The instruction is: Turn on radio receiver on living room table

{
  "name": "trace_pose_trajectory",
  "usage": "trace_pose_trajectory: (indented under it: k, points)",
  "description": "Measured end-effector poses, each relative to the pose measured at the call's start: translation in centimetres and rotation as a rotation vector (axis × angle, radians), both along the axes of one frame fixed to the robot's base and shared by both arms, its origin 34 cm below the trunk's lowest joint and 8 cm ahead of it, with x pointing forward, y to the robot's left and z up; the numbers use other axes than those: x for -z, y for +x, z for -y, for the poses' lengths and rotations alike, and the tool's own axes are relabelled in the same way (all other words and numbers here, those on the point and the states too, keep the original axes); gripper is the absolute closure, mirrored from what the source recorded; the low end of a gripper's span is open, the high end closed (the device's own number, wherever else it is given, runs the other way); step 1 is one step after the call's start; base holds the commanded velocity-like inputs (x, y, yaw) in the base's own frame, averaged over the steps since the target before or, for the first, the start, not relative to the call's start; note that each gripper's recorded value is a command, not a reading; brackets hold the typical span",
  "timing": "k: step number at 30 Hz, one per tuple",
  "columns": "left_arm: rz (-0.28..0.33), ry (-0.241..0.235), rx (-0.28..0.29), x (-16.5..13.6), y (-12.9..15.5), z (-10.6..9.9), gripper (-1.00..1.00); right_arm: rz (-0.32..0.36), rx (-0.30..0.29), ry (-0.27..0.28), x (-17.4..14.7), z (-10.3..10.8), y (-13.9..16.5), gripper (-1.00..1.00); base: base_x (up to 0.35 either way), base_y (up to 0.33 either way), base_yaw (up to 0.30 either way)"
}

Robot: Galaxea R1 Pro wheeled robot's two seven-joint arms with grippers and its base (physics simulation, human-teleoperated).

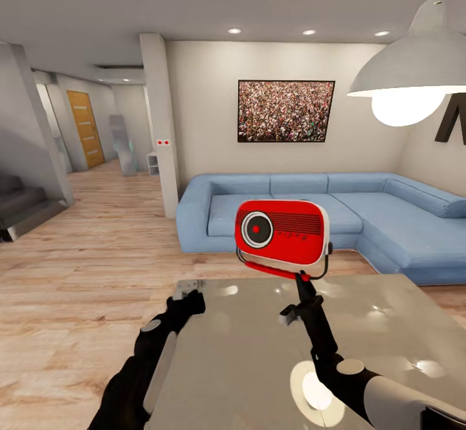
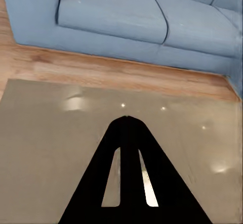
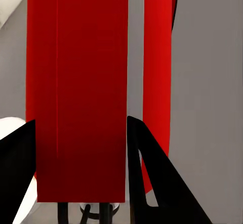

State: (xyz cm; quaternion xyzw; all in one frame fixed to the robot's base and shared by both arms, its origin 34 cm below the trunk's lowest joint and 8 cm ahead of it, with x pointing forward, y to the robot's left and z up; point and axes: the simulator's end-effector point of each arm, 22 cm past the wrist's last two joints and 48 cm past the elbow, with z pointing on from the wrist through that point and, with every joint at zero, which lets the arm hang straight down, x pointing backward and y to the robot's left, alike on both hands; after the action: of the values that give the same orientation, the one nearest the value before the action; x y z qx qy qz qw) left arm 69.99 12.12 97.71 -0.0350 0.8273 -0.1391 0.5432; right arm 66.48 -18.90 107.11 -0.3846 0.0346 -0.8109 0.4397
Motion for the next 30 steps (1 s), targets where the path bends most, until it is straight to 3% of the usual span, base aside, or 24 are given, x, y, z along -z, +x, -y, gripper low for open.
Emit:
trace_pose_trajectory:
  k: [6,9,16,30]
  points:
    - [0.06,-0.021,0.06,-3.8,2.0,1.5,1.0,-0.008,0.016,-0.018,0.4,0.6,0.1,1.0,0.0,0.0,0.0]
    - [0.09,-0.026,0.114,-5.7,2.4,3.4,1.0,-0.009,0.018,-0.024,0.5,0.6,0.2,1.0,0.0,0.0,0.0]
    - [0.149,-0.118,0.231,-10.3,2.5,8.5,1.0,-0.01,0.021,-0.028,0.6,0.7,0.2,1.0,0.0,0.0,0.0]
    - [0.238,-0.206,0.359,-17.5,2.8,13.6,1.0,-0.021,0.04,-0.052,1.2,1.4,0.3,1.0,0.0,0.0,0.0]
